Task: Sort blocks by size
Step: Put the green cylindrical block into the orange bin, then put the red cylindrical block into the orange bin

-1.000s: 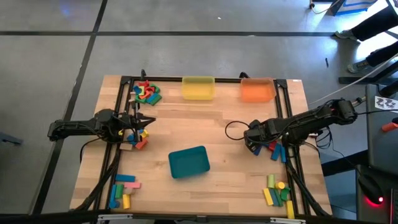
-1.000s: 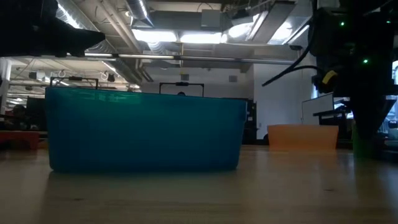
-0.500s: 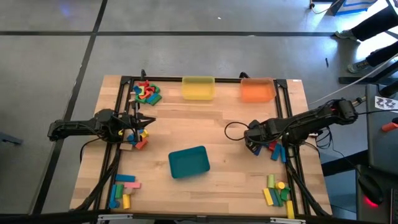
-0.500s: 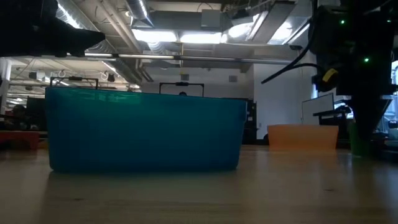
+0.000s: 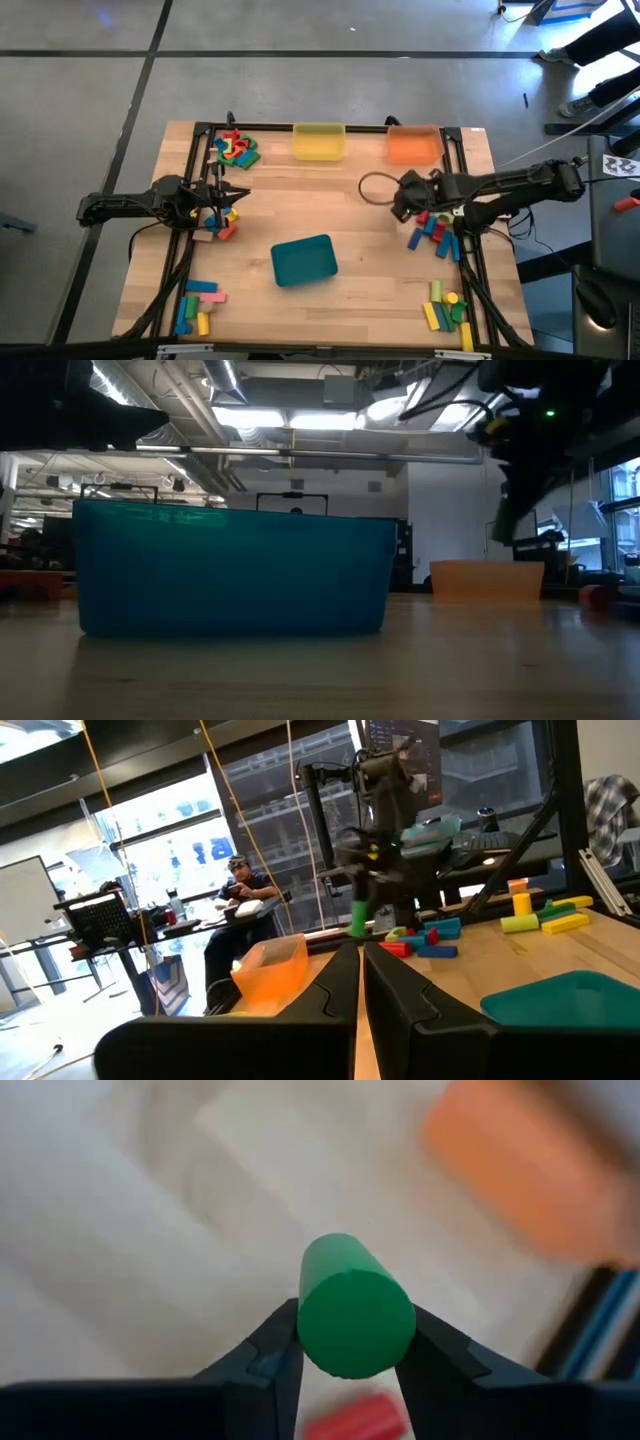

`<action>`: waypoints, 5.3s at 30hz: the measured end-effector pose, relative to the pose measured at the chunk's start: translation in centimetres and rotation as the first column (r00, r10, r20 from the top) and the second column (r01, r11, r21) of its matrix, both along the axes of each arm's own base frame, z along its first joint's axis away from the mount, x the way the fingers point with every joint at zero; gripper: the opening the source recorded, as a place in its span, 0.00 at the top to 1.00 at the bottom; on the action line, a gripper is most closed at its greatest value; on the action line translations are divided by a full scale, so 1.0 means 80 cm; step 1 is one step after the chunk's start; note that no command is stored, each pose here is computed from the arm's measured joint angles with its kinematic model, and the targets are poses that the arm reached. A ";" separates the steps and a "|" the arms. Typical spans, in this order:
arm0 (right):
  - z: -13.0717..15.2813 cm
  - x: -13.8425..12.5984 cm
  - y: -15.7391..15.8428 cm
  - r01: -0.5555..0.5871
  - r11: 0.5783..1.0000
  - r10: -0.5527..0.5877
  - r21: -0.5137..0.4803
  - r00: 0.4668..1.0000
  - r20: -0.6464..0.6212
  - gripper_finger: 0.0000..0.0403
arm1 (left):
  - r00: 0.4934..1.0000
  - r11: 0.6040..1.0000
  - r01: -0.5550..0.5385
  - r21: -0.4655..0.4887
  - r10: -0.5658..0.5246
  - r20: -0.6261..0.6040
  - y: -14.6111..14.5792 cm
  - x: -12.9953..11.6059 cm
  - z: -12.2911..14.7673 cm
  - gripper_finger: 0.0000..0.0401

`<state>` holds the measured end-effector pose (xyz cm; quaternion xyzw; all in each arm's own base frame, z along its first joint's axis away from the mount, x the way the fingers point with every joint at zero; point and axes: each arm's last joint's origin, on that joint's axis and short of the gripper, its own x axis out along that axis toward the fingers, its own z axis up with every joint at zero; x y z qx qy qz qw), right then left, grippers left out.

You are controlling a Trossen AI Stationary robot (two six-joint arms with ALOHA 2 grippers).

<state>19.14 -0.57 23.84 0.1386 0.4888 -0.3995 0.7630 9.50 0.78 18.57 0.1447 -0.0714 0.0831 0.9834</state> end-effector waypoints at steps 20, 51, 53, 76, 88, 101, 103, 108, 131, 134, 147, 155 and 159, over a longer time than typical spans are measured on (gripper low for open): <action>0.023 -0.010 -0.154 0.146 0.982 -0.132 -0.118 0.984 0.119 0.67 | 1.000 0.999 -0.007 0.044 0.007 -0.002 0.000 0.000 0.000 0.99; -0.081 -0.012 -0.280 0.211 0.974 -0.216 0.078 0.975 0.056 0.53 | 1.000 0.999 -0.010 0.053 0.009 0.016 0.000 -0.001 0.003 0.99; -0.081 -0.012 -0.280 0.209 0.975 -0.214 0.077 0.975 0.056 0.49 | 1.000 0.999 -0.010 0.053 0.009 0.015 0.000 0.000 0.003 0.99; 0.054 -0.025 -0.128 0.173 0.952 -0.173 0.253 0.985 -0.023 0.38 | 1.000 1.000 -0.003 0.020 0.003 0.024 0.000 -0.001 0.003 0.99; 0.041 -0.021 -0.044 0.292 0.889 -0.270 0.354 0.956 -0.112 0.38 | 1.000 1.000 0.005 -0.024 -0.005 0.029 0.000 -0.001 0.003 0.99; -0.036 -0.036 -0.006 0.492 0.789 -0.445 0.368 0.871 -0.209 0.38 | 1.000 1.000 -0.005 0.028 0.004 0.018 0.000 0.000 0.003 0.99; -0.048 -0.035 -0.006 0.497 0.785 -0.462 0.369 0.867 -0.186 0.38 | 1.000 1.000 -0.005 0.027 0.004 0.018 0.000 0.000 0.003 0.99; -0.073 -0.039 -0.006 0.526 0.757 -0.501 0.388 0.848 -0.171 0.38 | 1.000 1.000 -0.004 0.026 0.004 0.019 0.000 0.000 0.003 0.99; -0.125 -0.055 -0.007 0.550 0.744 -0.554 0.380 0.825 -0.110 0.38 | 1.000 1.000 0.002 -0.006 -0.002 0.018 0.000 0.000 0.002 0.99; -0.128 -0.056 -0.007 0.541 0.749 -0.549 0.383 0.830 -0.097 0.38 | 1.000 1.000 0.002 -0.007 -0.002 0.017 0.000 0.000 0.002 0.99; -0.129 -0.054 -0.007 0.490 0.791 -0.497 0.366 0.864 -0.081 0.63 | 1.000 1.000 0.002 -0.006 -0.002 0.017 0.000 0.000 0.002 0.99; -0.128 -0.054 -0.009 0.406 0.855 -0.401 0.323 0.912 -0.083 0.66 | 1.000 1.000 0.002 -0.007 -0.002 0.017 0.000 0.000 0.002 0.99; -0.123 -0.051 -0.011 0.383 0.884 -0.377 0.268 0.923 -0.073 0.63 | 1.000 1.000 0.002 -0.007 -0.002 0.017 0.000 0.000 0.002 0.99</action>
